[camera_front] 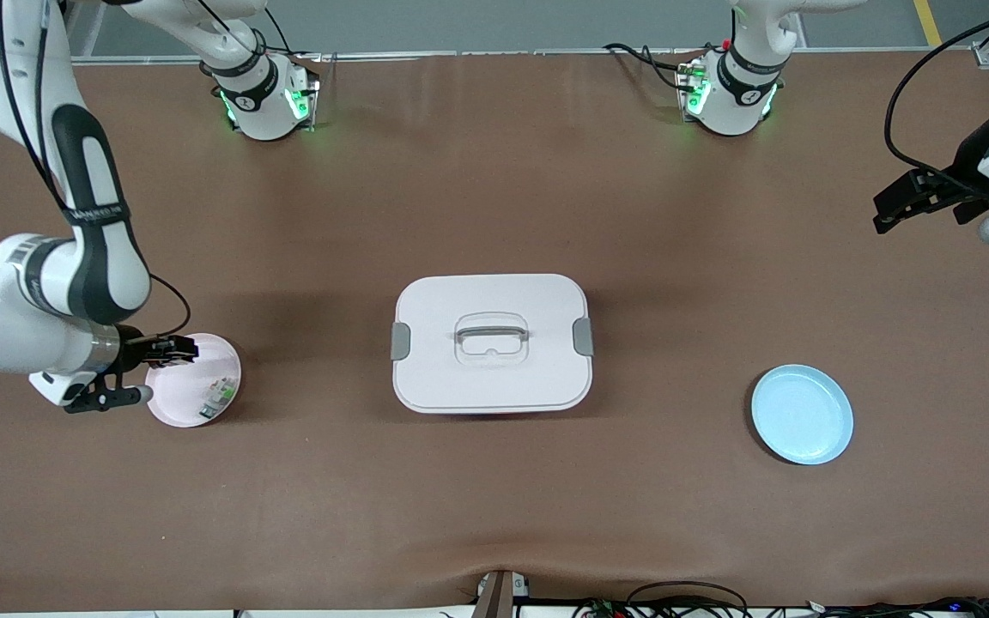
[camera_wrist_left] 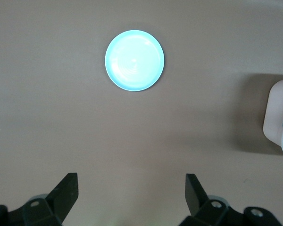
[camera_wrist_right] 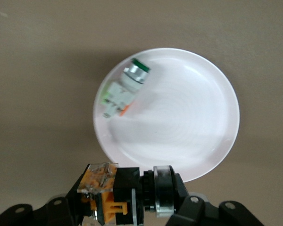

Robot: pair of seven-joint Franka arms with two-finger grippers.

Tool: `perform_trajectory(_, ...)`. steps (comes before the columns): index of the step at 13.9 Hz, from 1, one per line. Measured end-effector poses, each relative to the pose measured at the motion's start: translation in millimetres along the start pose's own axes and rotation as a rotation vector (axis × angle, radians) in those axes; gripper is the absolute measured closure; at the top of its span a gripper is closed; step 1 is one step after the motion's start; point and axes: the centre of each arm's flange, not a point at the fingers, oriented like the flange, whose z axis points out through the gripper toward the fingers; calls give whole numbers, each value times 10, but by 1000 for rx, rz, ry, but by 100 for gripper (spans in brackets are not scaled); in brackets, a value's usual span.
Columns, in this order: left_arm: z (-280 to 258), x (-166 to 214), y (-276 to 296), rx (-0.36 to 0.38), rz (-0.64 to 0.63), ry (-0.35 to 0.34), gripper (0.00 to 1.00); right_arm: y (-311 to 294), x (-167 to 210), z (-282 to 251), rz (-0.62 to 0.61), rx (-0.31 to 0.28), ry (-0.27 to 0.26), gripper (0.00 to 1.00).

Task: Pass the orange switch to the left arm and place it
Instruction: 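Lift the switch block with the right gripper over the white box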

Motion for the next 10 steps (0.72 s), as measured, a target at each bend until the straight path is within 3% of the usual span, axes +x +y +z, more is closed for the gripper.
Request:
perform_trajectory(4,2,0,-1,0,0,-1,0,-561,-59,-377,164,133,16,27)
perform_trajectory(7,3,0,-1,0,0,-1,0,-1106,-48,-544,328,280,19,27)
perform_trajectory(10,3,0,-1,0,0,-2,0,-1674,-33,-607,502,433,-23,27)
